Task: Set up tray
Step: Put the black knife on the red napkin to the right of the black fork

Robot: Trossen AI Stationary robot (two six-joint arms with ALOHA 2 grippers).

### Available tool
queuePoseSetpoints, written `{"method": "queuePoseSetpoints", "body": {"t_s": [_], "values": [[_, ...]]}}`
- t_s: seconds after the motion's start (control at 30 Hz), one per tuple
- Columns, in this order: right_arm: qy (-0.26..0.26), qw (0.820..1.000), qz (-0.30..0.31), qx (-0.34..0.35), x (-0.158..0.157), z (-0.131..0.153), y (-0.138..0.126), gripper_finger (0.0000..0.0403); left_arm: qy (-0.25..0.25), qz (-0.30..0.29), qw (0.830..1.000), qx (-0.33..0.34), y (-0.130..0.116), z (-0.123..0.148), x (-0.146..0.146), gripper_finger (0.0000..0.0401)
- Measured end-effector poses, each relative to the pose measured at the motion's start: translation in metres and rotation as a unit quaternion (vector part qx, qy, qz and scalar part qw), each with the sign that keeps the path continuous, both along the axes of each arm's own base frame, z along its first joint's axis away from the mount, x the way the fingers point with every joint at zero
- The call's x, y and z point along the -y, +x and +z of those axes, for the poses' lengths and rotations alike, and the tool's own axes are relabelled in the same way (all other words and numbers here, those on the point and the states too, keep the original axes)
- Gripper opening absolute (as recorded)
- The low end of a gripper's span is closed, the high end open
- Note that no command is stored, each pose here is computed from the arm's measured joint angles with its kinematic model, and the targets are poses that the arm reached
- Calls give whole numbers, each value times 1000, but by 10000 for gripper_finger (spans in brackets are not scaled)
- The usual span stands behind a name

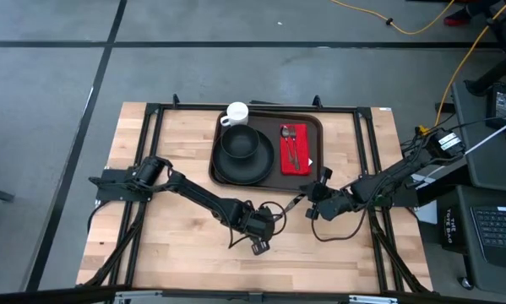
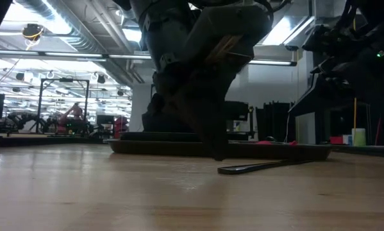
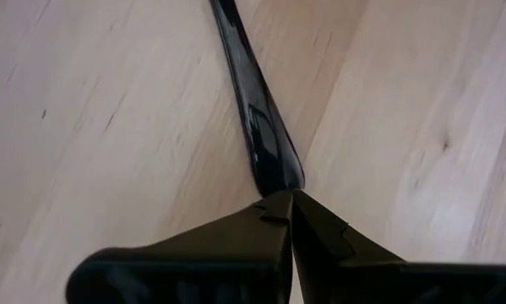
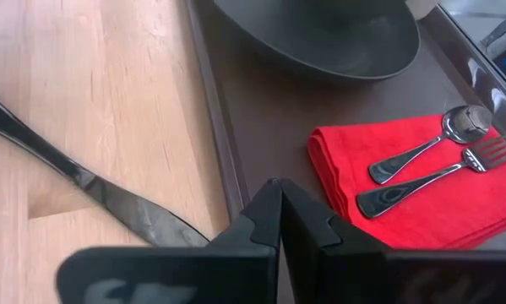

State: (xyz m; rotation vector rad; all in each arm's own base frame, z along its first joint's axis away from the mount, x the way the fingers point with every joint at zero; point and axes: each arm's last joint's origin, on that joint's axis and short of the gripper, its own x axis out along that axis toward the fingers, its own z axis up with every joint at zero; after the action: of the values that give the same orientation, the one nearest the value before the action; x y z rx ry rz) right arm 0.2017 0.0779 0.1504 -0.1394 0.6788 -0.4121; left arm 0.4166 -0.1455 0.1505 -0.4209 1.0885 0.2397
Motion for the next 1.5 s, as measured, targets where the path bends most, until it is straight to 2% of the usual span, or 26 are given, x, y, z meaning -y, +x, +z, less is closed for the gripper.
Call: {"method": "queuePoseSetpoints", "body": {"t_s": [0.17,1.33,1.5], "values": [[0,1000,0,0,0,0,0,12,14,0,1000,4,0,0,-1,3],[-6,1000,6,-5,0,0,0,12,7,0,1000,-20,-2,-8,0,3],[-6,1000,6,-4,0,0,0,12,8,-19,999,25,5,-4,3,2]]}}
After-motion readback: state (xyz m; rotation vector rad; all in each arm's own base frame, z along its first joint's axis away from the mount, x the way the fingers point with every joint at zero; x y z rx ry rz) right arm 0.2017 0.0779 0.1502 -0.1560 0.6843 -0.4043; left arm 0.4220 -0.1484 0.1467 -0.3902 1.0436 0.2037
